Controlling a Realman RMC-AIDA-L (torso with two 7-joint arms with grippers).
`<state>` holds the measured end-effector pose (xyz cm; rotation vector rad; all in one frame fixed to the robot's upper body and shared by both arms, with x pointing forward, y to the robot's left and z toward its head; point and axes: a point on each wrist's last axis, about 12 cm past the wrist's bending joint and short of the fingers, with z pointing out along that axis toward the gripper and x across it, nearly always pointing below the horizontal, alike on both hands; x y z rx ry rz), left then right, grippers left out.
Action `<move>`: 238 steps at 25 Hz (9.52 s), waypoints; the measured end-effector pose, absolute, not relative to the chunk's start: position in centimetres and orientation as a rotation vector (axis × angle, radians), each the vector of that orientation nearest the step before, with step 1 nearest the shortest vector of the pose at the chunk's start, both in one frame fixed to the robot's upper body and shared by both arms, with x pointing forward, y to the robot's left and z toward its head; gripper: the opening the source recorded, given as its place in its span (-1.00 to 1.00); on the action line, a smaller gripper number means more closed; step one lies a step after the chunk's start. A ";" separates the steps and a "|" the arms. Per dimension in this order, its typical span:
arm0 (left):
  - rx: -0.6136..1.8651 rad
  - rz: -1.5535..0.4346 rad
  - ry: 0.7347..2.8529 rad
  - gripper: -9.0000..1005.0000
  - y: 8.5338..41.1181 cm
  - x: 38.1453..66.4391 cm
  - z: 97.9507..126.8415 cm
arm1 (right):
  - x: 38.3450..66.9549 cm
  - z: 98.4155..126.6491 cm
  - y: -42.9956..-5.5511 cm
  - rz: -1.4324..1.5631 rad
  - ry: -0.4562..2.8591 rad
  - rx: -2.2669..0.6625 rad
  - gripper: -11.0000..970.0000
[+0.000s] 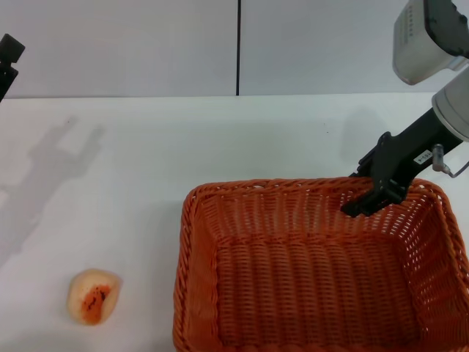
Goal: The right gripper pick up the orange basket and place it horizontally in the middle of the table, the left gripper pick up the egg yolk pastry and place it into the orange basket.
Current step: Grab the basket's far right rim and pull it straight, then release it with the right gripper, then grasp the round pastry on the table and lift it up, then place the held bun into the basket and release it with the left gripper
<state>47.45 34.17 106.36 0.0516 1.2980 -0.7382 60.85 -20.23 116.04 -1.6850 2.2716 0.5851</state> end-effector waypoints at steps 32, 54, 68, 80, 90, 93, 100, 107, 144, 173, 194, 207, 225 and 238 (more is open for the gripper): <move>0.045 -0.738 1.302 0.25 34.3 47.1 106.2 | 59.6 117.9 -21.9 0.747 2.096 -1.669 -0.60; 0.040 -0.736 1.299 0.25 34.3 47.2 106.3 | 58.8 120.7 -25.3 0.932 1.877 -1.592 -0.65; 0.042 -0.737 1.303 0.25 34.3 47.2 106.3 | 58.9 120.0 -27.1 0.947 1.844 -1.492 -0.65; 0.041 -0.748 1.302 0.25 34.1 47.3 106.2 | 60.1 118.9 -26.2 0.886 1.869 -1.517 -0.66; 0.034 -0.761 1.315 0.25 33.9 47.0 105.8 | 60.9 119.7 -24.9 0.851 1.859 -1.603 -0.66; 0.031 -0.760 1.317 0.25 33.9 46.9 105.8 | 60.9 119.1 -24.2 0.847 1.863 -1.642 -0.66; 0.031 -0.760 1.314 0.25 33.9 47.0 105.9 | 61.5 118.5 -23.8 0.793 1.904 -1.623 -0.66; 0.035 -0.762 1.310 0.25 33.8 47.2 106.0 | 62.7 118.6 -24.2 0.700 1.926 -1.506 -0.47; 0.303 -0.836 1.345 0.23 38.6 44.7 108.7 | 47.8 110.6 -38.5 0.718 1.164 -0.006 -0.01; 0.699 -0.928 1.708 0.20 38.2 40.8 105.5 | 50.1 110.5 -38.0 0.665 1.161 0.034 -0.02; 0.687 -0.927 1.932 0.17 37.4 39.7 102.3 | 50.9 110.4 -37.5 0.660 1.182 0.030 -0.02; 0.706 -0.963 1.959 0.03 36.9 39.9 102.0 | 51.1 110.1 -37.2 0.650 1.192 0.031 -0.02; 0.701 -0.967 1.910 -0.77 36.8 40.8 102.7 | 50.9 109.9 -37.4 0.644 1.198 0.042 -0.02; 0.358 -0.829 1.597 -0.86 36.8 46.0 106.2 | 49.5 108.9 -37.9 0.615 1.210 0.081 -0.02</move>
